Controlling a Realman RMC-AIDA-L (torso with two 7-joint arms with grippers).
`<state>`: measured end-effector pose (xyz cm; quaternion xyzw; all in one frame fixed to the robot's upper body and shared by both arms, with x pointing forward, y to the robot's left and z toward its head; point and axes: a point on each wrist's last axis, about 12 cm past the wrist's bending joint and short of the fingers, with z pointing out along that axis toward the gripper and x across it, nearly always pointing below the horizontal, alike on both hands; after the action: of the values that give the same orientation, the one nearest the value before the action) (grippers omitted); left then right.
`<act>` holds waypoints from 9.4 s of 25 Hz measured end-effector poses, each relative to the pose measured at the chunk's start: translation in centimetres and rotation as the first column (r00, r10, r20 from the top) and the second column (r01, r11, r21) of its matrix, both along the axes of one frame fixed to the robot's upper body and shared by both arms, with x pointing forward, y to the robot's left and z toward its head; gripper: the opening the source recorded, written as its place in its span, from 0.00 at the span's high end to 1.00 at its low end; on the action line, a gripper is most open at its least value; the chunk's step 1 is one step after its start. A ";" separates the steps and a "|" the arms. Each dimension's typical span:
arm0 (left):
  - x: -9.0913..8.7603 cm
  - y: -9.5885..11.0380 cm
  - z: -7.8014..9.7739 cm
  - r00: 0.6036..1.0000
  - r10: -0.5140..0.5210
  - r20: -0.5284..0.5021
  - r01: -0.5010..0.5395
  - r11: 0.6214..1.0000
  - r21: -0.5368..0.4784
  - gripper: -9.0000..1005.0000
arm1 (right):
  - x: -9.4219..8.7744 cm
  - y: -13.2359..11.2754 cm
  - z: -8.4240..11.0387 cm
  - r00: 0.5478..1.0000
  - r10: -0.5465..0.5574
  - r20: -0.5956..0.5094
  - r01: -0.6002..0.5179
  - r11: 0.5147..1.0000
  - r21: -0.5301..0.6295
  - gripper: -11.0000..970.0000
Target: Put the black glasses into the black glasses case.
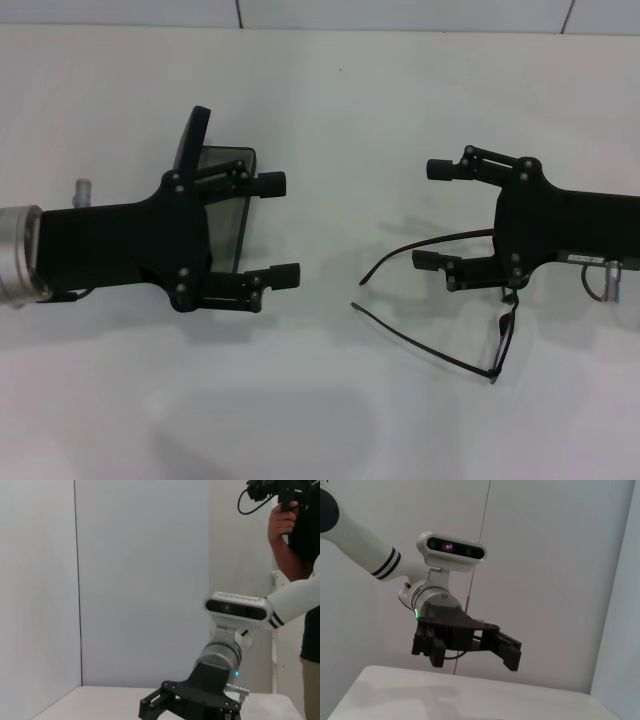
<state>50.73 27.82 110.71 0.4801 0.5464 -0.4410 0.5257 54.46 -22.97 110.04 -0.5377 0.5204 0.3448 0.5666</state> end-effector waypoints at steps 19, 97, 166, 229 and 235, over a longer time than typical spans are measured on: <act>3.6 1.8 1.4 0.919 0.287 -0.270 -0.306 0.952 -0.029 0.14 | -0.2 -0.2 -0.4 1.000 -0.009 0.017 0.009 1.000 -0.008 0.08; 12.1 -13.0 2.9 0.976 0.053 0.213 -0.200 0.609 0.768 0.74 | -4.0 -1.0 -3.1 0.998 0.043 0.047 -0.045 0.999 0.027 0.08; 4.0 -5.3 -3.5 0.873 0.427 -0.236 -0.456 0.886 -0.086 0.32 | 2.6 10.2 5.4 0.818 0.575 0.025 -0.067 0.138 -0.988 0.17; 6.1 -10.3 1.2 0.984 0.166 -0.058 -0.175 0.953 -0.247 0.32 | 3.9 0.1 3.0 0.977 -0.072 -0.200 0.054 0.994 -0.093 0.89; 6.3 -10.9 1.1 0.987 0.144 -0.068 -0.156 0.962 -0.223 0.32 | 3.5 -0.3 3.3 0.987 -0.054 -0.150 0.048 0.998 -0.045 0.89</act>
<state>57.00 16.91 111.85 0.3625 0.5402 -0.4718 0.5951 57.92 -23.22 113.36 -0.5079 0.5825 0.3594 0.5230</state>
